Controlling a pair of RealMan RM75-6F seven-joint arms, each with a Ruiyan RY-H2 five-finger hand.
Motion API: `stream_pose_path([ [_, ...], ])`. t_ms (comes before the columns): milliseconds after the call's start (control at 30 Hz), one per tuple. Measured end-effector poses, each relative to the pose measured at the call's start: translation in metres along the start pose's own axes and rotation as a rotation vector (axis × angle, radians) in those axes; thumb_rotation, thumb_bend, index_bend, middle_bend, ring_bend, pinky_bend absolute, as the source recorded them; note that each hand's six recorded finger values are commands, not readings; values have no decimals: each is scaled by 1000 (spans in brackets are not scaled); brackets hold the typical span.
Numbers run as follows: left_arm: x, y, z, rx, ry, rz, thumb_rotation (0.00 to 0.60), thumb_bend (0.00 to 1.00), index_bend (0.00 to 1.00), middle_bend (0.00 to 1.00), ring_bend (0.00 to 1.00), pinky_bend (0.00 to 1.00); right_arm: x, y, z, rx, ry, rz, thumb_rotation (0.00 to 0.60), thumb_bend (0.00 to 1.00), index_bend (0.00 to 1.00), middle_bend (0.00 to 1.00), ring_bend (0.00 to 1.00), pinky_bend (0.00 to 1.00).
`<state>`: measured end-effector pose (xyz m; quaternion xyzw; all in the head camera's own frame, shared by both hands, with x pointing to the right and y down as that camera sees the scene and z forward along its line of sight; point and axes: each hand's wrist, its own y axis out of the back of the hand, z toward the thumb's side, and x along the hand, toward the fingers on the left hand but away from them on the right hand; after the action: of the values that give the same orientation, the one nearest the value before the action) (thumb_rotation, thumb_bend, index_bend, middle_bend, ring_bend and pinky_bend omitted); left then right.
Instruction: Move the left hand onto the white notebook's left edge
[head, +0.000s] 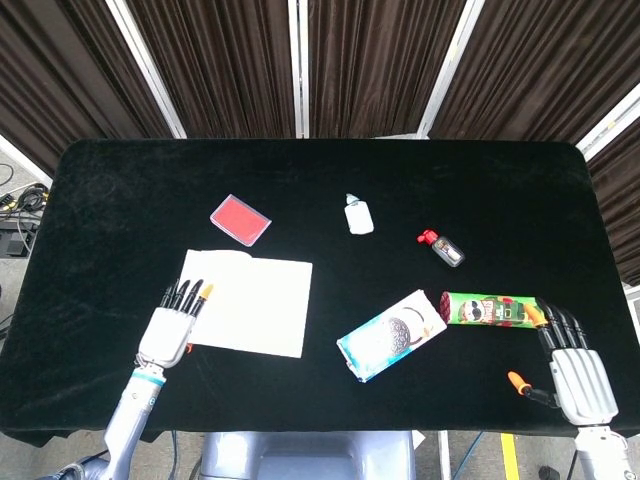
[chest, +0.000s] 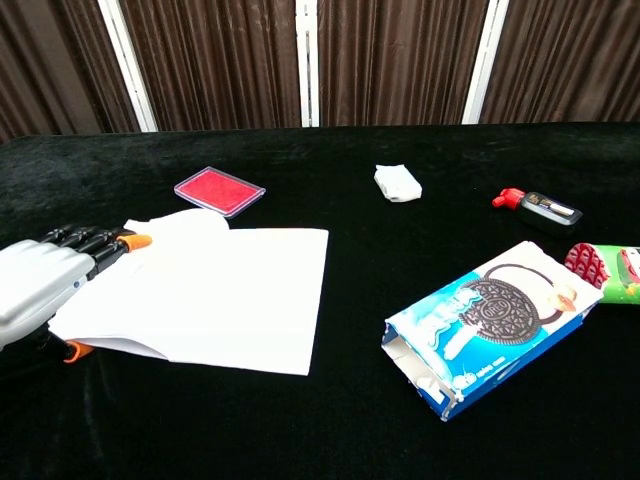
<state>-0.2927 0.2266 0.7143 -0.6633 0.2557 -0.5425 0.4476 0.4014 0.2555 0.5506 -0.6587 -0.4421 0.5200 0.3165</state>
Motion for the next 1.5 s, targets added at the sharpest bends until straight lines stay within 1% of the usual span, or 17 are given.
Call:
stream_pose_path([
  [100, -3, 8, 3, -11, -17, 36, 600, 652, 0, 0, 0, 0, 0, -1, 0, 3, -2, 2, 600, 84, 0, 0, 0, 0],
  [167, -6, 15, 5, -20, -29, 59, 600, 711, 0, 0, 0, 0, 0, -1, 0, 3, -1, 1, 600, 84, 0, 0, 0, 0],
  [300, -10, 25, 7, -28, -45, 88, 600, 758, 0, 0, 0, 0, 1, -1, 1, 3, 0, 0, 600, 85, 0, 0, 0, 0],
  [600, -16, 46, 13, -35, -80, 133, 600, 747, 0, 0, 0, 0, 1, -1, 1, 3, 0, 2, 600, 85, 0, 0, 0, 0],
  [800, -9, 51, 20, -35, -88, 143, 600, 728, 0, 0, 0, 0, 1, -1, 1, 1, 1, 2, 600, 85, 0, 0, 0, 0],
  [933, -1, 59, 31, -50, -104, 172, 600, 720, 0, 0, 0, 0, 1, -1, 1, 1, 1, 4, 600, 84, 0, 0, 0, 0],
  [1167, 7, 76, 55, -45, -152, 233, 600, 691, 0, 0, 0, 0, 1, -1, 1, -4, 0, 4, 600, 85, 0, 0, 0, 0],
  [1367, 8, 85, 70, -37, -175, 250, 600, 681, 0, 0, 0, 0, 1, 1, 1, -7, -1, 3, 600, 84, 0, 0, 0, 0],
  [1500, 5, 84, 66, -29, -162, 240, 600, 655, 0, 0, 0, 0, 1, 1, 1, -7, -1, 7, 600, 85, 0, 0, 0, 0],
])
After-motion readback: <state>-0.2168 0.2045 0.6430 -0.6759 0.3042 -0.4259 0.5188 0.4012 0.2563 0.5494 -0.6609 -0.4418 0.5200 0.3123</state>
